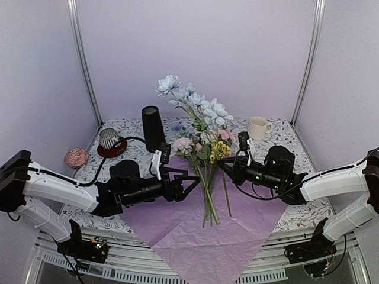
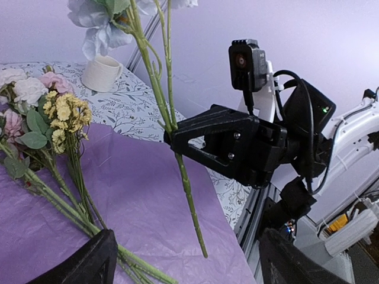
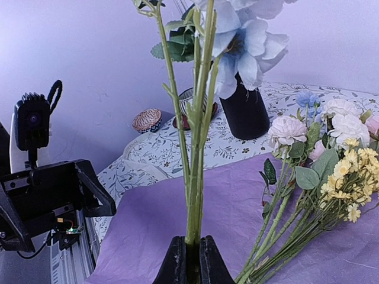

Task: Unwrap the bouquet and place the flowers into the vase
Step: Pass from the right arm to the left, then place the fake flower in the vase.

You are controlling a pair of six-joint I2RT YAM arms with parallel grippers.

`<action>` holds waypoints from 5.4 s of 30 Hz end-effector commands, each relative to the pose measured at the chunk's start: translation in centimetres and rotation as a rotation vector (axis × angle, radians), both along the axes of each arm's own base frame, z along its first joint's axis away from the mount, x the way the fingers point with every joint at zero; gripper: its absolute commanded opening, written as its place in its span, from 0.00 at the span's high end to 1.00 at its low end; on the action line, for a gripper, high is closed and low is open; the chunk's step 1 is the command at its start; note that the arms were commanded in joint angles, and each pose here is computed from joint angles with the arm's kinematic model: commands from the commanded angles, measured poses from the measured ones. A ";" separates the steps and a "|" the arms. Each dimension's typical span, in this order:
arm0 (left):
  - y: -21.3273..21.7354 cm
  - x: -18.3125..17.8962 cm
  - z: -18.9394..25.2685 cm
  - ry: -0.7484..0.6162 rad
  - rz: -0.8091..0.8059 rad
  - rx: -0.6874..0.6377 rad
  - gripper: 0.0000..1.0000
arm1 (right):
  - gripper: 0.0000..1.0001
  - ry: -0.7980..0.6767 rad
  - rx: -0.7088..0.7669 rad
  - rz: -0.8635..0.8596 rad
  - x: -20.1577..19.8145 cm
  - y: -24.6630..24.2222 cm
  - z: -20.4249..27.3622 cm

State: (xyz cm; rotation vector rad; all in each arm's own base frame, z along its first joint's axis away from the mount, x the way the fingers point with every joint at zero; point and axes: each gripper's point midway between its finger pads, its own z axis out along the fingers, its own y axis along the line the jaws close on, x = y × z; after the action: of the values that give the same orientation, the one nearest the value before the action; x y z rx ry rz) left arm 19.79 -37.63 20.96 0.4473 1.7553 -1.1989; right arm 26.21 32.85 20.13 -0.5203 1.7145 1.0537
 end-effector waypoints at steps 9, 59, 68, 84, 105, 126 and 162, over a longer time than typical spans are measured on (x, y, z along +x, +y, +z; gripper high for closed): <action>-3.4 2.4 3.4 -0.076 -0.036 -0.137 0.29 | 0.96 -0.036 0.056 0.085 -1.2 0.8 1.4; -2.3 7.3 3.4 -0.042 -0.009 -0.094 1.00 | 0.40 -0.097 0.013 0.143 -2.2 1.2 1.4; 5.5 11.2 8.2 -0.165 0.191 0.054 1.00 | 0.26 -0.149 -0.015 0.087 -1.9 0.0 1.5; 19.3 18.4 23.2 -0.495 0.622 0.169 1.00 | 0.01 -0.087 -0.044 -0.011 -0.2 -0.6 -0.1; 20.9 25.5 28.6 -0.665 0.735 0.156 1.00 | 0.01 -0.103 -0.056 0.003 -0.2 -0.3 -0.2; 20.2 33.3 15.6 -0.444 0.669 0.317 1.00 | 0.01 -0.108 -0.058 0.031 -0.5 0.1 -0.3; 18.7 35.7 2.9 -0.074 0.558 0.395 0.73 | 0.01 -0.099 -0.063 0.036 -0.4 0.3 -0.5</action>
State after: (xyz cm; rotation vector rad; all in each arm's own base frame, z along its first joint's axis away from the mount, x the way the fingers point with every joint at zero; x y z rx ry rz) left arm 55.13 -19.04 24.30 0.2140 1.8597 -0.4186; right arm 25.72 32.72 19.31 -0.6262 1.6716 0.9780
